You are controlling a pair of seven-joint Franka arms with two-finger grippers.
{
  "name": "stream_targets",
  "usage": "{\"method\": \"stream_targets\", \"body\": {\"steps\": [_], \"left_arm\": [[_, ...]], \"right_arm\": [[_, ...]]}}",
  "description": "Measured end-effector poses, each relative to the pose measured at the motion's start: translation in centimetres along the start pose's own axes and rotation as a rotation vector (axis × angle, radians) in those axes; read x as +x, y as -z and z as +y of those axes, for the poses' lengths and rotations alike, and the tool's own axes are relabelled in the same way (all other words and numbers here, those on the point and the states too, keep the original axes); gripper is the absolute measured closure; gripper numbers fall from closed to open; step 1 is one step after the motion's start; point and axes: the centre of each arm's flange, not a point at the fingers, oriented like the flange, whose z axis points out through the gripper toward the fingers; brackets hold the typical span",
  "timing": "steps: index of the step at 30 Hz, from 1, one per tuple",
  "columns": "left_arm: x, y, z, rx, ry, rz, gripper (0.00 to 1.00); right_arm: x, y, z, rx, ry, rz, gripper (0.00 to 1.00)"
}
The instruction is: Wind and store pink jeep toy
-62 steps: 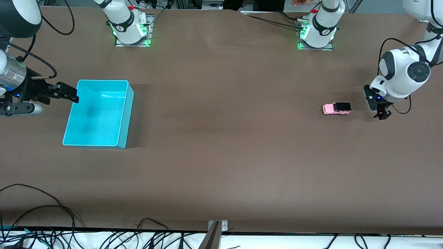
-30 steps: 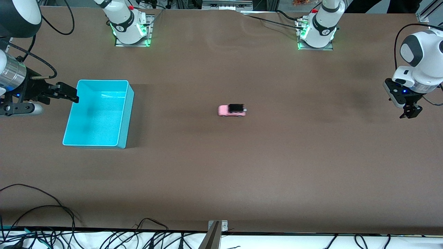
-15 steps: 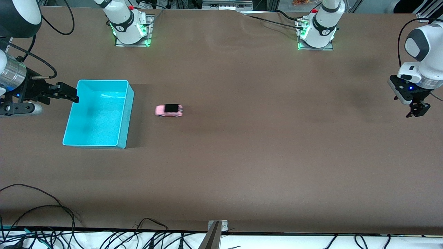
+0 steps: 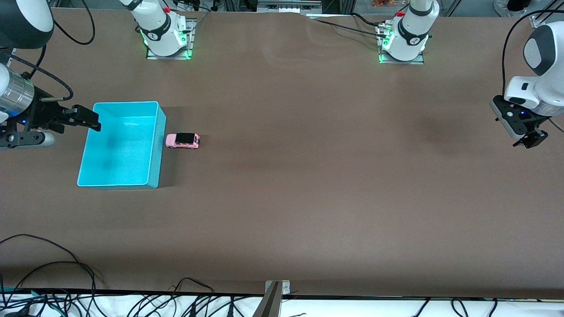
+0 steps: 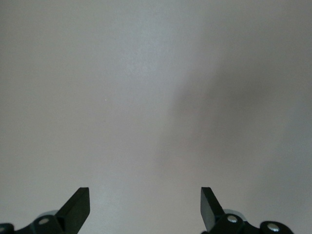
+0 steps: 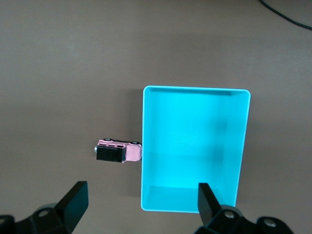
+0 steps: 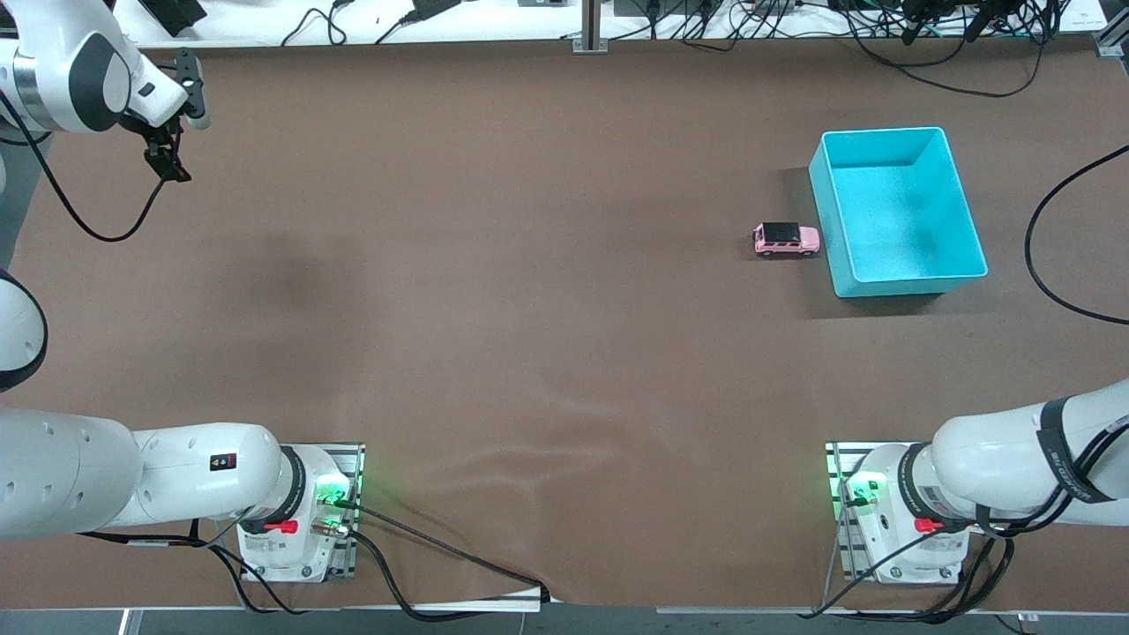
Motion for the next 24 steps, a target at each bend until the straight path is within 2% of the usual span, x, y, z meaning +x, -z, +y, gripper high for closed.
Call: {"method": "stream_targets", "body": {"steps": [5, 9, 21, 24], "left_arm": [[0.8, 1.4, -0.4, -0.008, 0.037, -0.008, 0.00], [1.4, 2.7, -0.6, -0.025, 0.096, -0.019, 0.00], [5.2, 7.9, 0.1, -0.117, 0.341, -0.097, 0.00], [6.6, 9.4, 0.2, -0.113, 0.370, -0.106, 0.00]], "right_arm": [[0.0, -0.6, -0.5, 0.001, 0.017, -0.016, 0.00], [0.2, -1.5, -1.0, 0.004, 0.093, -0.033, 0.00], [1.3, -4.8, -4.4, 0.033, 0.658, -0.084, 0.00], [1.5, -5.7, -5.7, 0.043, 0.806, -0.093, 0.00]]}}
